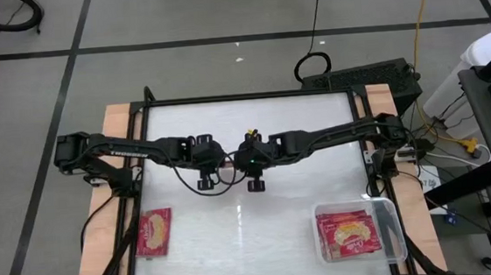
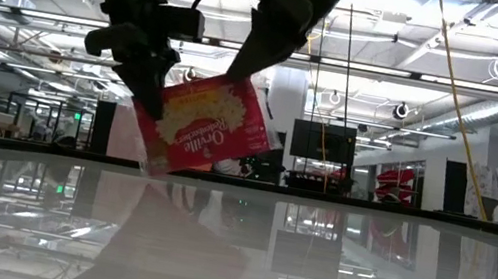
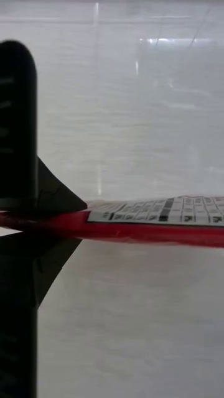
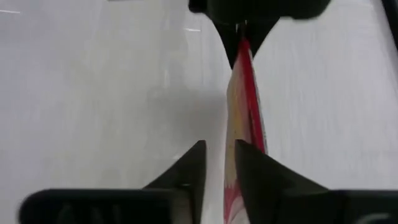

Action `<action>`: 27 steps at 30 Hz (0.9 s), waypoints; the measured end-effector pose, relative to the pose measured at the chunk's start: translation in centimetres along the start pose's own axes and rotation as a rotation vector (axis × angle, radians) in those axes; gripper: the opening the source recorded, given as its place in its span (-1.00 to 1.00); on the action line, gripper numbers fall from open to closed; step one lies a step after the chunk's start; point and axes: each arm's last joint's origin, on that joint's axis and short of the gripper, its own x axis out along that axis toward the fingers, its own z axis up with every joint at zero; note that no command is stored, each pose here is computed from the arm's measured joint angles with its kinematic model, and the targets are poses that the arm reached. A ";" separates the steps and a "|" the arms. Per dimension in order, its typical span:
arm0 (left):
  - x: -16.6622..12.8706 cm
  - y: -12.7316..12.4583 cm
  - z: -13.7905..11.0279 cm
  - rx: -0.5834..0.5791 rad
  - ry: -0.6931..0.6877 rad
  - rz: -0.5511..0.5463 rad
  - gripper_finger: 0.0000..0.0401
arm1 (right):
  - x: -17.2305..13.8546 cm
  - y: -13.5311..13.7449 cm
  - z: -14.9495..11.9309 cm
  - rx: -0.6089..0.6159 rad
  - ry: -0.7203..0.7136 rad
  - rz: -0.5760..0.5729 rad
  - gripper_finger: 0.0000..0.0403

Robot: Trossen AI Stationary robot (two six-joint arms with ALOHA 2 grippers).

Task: Sort popcorn bags into baskets
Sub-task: Put the red popcorn pack into the transparent bin

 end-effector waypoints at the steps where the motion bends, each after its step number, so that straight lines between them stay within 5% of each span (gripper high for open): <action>1: 0.0 0.0 0.0 0.000 0.001 0.000 -0.85 | 0.1 0.0 0.0 0.002 0.002 0.000 -0.66; 7: 0.0 0.0 0.0 0.002 -0.002 -0.003 -0.85 | -1.6 -0.1 0.8 -0.017 -0.080 -0.113 -0.71; 20: -0.1 -0.5 0.3 0.010 -0.026 -0.008 -0.85 | 0.6 -0.2 -1.2 0.022 -0.068 -0.104 0.07; 24: -0.1 -0.6 0.5 0.008 -0.042 -0.006 -0.85 | 1.4 -0.3 -2.2 0.031 -0.079 -0.108 0.03; 27: -0.1 -0.6 0.7 0.006 -0.060 -0.004 -0.85 | 1.8 -0.4 -2.8 0.037 -0.062 -0.100 -0.20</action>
